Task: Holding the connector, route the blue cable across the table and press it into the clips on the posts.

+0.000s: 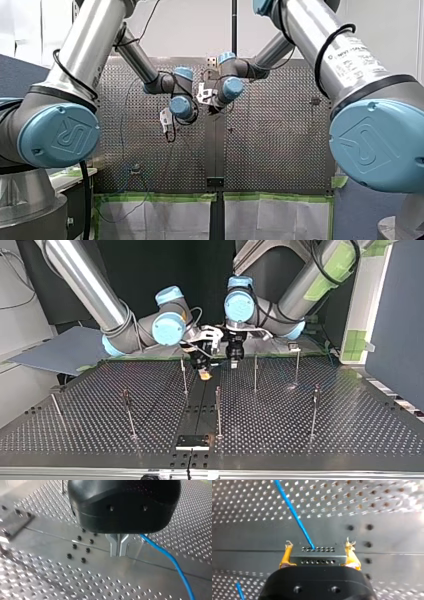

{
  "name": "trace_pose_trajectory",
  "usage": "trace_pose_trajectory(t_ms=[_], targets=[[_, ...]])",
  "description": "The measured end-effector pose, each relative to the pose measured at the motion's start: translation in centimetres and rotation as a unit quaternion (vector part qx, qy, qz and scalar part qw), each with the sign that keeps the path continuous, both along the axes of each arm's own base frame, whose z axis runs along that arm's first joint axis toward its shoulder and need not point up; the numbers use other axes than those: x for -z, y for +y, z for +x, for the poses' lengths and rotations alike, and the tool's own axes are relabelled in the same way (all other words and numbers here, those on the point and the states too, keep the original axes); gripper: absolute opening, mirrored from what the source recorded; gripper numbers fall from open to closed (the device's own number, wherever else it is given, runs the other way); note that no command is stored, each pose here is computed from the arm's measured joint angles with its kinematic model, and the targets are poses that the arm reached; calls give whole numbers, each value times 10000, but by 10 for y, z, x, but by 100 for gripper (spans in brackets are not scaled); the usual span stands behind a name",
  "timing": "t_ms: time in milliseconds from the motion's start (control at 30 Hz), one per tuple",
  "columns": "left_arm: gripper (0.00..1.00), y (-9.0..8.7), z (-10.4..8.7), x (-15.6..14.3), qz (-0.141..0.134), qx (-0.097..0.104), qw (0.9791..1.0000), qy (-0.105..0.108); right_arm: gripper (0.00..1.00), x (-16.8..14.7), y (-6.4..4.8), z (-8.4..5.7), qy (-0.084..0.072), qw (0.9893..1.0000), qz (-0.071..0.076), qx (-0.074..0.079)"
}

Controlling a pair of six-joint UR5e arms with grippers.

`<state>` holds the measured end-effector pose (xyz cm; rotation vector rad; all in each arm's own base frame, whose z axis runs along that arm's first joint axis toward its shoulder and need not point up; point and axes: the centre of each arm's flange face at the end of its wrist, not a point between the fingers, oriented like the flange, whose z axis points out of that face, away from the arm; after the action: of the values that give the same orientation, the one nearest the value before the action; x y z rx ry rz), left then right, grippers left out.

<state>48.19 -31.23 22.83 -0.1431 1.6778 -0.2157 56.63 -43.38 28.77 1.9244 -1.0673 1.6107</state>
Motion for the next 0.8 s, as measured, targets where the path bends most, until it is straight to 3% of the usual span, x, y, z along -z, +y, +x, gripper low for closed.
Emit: trace_pose_trajectory(t_ms=[333,800], targets=[[0,7,-19,-33,-65,5,9999,-149,0,-58,13,-10,-227,9995,-215,-7],[0,16,-31,-94,-299,14,9976,-622,0,-125,44,-23,-443,9976,-521,-94]])
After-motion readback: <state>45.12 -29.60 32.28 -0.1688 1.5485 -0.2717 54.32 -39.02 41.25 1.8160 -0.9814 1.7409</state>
